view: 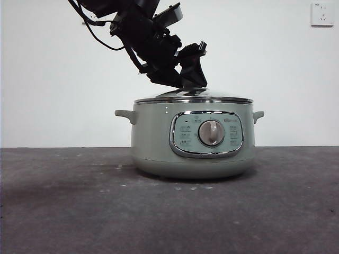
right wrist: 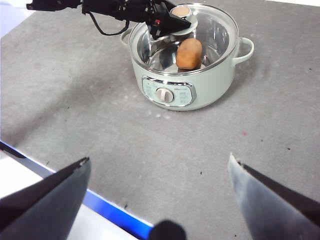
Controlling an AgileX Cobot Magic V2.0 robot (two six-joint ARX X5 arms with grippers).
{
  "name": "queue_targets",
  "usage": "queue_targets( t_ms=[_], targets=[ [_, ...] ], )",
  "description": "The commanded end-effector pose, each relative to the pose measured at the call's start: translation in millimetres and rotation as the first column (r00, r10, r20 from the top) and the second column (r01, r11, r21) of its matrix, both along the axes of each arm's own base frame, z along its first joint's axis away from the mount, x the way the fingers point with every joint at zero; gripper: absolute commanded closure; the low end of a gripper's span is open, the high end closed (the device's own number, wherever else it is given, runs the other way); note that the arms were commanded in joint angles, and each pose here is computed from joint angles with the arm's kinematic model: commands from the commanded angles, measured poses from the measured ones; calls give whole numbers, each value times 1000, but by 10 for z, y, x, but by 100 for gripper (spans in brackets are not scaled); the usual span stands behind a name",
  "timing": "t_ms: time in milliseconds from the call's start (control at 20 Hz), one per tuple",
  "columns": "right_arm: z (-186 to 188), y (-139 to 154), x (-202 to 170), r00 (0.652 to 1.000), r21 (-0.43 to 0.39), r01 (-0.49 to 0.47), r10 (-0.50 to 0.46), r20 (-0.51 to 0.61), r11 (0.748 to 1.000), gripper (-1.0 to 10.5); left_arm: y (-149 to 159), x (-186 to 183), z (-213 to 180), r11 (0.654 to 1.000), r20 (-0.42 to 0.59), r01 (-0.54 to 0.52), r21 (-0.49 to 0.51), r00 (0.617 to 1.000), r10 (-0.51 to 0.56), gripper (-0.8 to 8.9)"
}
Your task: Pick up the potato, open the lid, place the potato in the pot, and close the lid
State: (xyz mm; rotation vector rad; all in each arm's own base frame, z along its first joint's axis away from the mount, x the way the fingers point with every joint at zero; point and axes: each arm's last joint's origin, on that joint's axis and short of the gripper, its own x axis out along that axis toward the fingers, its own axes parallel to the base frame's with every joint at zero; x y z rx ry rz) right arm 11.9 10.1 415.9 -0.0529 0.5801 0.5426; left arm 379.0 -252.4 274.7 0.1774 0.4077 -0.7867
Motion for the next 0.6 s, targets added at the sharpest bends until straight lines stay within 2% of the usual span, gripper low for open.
queue_targets(
  t_ms=[50, 200, 350, 400, 600],
  targets=[
    [-36, -5, -11, 1000, -8, 3, -3, -26, 1000, 479, -62, -10, -28, 1000, -10, 19, 9, 1000, -19, 820],
    [-36, -5, -11, 1000, -9, 3, -3, -26, 1000, 479, -56, -19, -49, 1000, -30, 19, 21, 999, -19, 787],
    [-36, -5, -11, 1000, -9, 3, -3, -26, 1000, 478, -39, -10, -46, 1000, -32, 16, 21, 999, -15, 475],
    [-36, -5, -11, 1000, -9, 3, -3, -26, 1000, 478, -31, -9, -40, 1000, -33, 14, 20, 999, -13, 425],
    [-37, -15, -6, 999, -28, 35, -35, -17, 999, 478, 28, -40, 70, 1000, -29, 3, 11, 1000, -3, 427]
  ],
)
